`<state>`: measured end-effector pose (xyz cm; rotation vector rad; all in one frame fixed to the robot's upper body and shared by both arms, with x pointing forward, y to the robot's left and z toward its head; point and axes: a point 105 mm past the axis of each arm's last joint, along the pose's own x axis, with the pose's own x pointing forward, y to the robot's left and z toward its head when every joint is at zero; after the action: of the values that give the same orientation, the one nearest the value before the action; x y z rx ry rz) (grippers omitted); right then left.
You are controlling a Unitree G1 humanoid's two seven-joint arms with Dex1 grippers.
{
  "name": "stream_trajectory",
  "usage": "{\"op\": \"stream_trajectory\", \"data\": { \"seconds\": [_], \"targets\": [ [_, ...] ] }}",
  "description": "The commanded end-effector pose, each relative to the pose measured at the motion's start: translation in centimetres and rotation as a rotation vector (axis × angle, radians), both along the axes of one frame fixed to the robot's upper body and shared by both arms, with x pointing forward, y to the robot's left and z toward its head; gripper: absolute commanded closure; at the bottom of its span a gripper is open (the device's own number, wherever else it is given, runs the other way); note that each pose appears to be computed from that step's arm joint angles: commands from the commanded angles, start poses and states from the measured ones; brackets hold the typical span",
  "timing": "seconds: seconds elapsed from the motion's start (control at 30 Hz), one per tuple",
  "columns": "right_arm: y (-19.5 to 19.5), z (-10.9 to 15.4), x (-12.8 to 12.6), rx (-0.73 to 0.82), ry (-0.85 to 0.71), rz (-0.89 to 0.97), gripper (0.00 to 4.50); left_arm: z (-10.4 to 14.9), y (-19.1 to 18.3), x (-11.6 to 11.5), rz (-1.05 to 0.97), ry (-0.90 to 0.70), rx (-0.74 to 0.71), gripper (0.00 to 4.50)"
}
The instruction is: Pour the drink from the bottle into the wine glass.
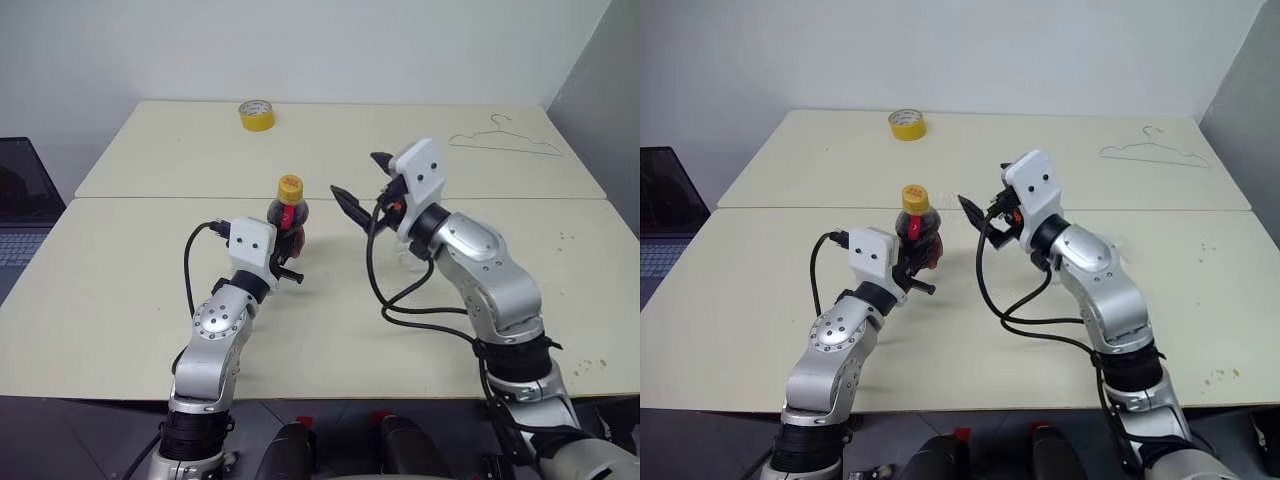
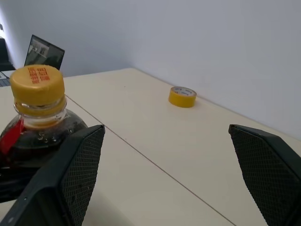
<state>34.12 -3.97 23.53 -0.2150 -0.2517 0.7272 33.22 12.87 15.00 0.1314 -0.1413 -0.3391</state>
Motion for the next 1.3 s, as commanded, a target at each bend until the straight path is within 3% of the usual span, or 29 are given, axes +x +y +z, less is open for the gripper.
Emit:
{"op": "stream_trajectory", "data": {
  "seconds": [0.03, 0.27, 0.63, 1.3],
  "targets": [
    [1.1, 1.4, -2.0, 0.01, -0.051, 0.12, 0.0, 2.3, -0.2, -0.4, -0.008, -0.093, -0.005, 4.0],
    [4.1, 2.5, -4.0, 0.019, -0.066, 0.258, 0.0, 2.3, -0.3, -0.4, -0.015, -0.094, -0.002, 4.0],
    [5.6, 3.6, -3.3, 0.086, -0.035, 0.279, 0.0, 2.2, -0.4, -0.5, -0.022, -0.096, 0.004, 4.01],
    [6.8, 2.6, -2.2, 0.085, 0.041, 0.25, 0.0, 2.2, -0.7, -0.6, -0.03, -0.098, 0.006, 4.01]
  ]
}}
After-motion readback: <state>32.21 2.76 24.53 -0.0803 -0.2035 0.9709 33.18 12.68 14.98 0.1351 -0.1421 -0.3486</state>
